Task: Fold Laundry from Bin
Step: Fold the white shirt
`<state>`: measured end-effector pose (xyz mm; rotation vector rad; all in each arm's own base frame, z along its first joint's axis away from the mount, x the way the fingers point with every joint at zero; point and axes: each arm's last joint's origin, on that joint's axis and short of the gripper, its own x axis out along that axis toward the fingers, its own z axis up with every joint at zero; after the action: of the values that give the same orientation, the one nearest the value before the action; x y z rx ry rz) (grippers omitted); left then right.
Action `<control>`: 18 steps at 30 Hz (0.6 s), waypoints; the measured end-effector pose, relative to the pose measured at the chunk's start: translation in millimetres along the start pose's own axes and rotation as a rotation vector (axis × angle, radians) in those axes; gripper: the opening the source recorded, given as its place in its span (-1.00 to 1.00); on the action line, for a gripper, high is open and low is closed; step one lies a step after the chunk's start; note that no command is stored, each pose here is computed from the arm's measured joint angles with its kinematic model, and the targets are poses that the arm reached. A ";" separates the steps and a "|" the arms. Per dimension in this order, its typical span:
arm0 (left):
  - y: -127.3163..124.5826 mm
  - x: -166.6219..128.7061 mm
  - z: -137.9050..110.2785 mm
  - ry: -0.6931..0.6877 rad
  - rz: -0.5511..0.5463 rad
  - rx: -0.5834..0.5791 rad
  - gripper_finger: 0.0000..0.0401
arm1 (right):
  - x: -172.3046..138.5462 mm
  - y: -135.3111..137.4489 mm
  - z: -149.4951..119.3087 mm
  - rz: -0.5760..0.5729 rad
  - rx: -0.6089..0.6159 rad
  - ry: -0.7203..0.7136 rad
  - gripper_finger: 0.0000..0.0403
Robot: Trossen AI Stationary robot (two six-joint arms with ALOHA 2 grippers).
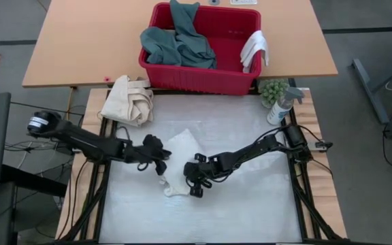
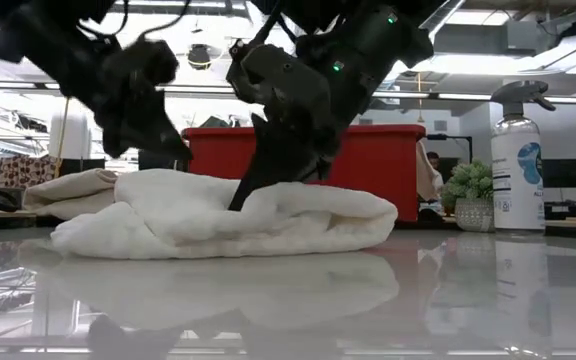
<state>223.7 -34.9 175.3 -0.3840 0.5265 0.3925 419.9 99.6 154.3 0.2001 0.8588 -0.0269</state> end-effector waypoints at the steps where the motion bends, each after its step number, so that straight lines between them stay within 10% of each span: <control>1: 0.4 4.7 -4.3 0.024 0.015 0.004 -1.00 | -1.6 0.1 0.8 0.001 0.001 -0.002 -0.90; 11: 2.2 35.3 -38.3 0.188 0.092 0.032 -1.00 | -71.3 -19.3 29.6 -0.025 0.149 -0.019 -0.74; 18: 0.8 40.4 -40.7 0.180 0.084 0.039 -1.00 | -95.6 -66.7 31.7 -0.103 0.313 0.113 -0.19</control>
<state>238.9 -41.9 120.5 -0.3625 0.7260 0.4302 374.1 22.8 235.5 0.4535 0.9751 -0.2495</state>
